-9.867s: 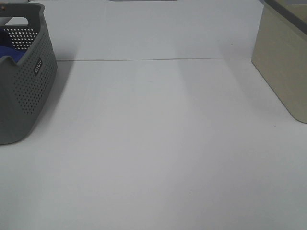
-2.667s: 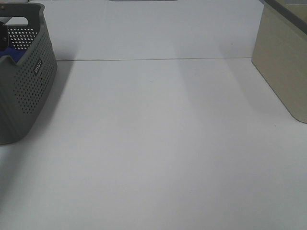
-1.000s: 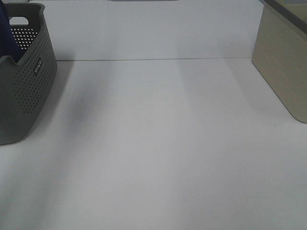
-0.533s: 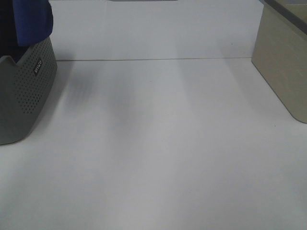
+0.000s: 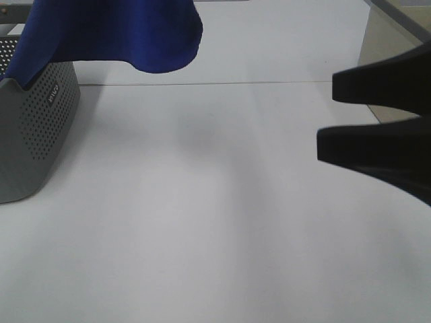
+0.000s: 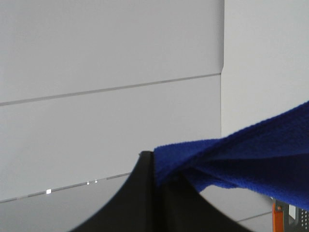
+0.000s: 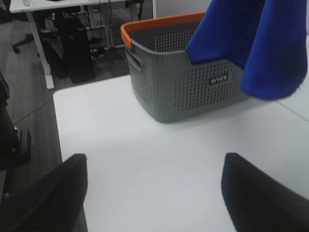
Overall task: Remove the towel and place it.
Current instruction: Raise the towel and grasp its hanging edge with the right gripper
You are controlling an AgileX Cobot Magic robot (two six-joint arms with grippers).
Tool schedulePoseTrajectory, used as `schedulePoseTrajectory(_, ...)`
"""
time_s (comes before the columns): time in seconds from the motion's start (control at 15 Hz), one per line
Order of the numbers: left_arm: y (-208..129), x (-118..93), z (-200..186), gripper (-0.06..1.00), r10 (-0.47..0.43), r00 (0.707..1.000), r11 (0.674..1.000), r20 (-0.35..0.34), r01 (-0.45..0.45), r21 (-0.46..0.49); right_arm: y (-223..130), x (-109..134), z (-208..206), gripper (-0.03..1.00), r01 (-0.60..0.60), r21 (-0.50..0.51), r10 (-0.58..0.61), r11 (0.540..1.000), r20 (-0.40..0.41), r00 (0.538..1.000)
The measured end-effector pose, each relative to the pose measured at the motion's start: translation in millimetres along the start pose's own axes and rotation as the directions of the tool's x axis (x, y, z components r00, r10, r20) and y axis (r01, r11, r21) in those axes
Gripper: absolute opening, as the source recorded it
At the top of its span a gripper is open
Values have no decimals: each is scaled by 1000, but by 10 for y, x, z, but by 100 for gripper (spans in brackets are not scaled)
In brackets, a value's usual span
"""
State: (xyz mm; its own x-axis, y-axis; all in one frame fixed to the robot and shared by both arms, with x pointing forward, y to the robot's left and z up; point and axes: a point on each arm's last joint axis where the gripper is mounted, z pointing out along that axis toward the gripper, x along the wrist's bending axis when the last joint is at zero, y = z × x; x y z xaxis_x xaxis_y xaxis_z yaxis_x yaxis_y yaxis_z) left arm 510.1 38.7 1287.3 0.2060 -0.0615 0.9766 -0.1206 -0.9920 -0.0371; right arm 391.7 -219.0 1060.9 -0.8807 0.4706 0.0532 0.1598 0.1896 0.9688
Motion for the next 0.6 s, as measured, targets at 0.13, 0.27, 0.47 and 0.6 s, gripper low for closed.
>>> schedulePoseTrajectory(0.13, 172, -56, -124, 0, 54, 998, 996, 33, -51, -71, 72, -220, 136, 75, -4, -54, 2, 999, -35, 999)
schedulePoseTrajectory(0.27, 299, -117, -226, 0, 120, 990, 985, 70, -110, -132, 104, -382, 238, 75, -3, -72, -1, 997, -62, 998)
schedulePoseTrajectory(0.47, 340, -161, -242, 0, 137, 985, 977, 109, -116, -178, 104, -640, 409, 75, -27, -77, 18, 997, -114, 993)
schedulePoseTrajectory(0.6, 350, -171, -245, 0, 138, 983, 975, 118, -114, -191, 59, -749, 577, 75, -41, -65, 30, 997, -152, 988)
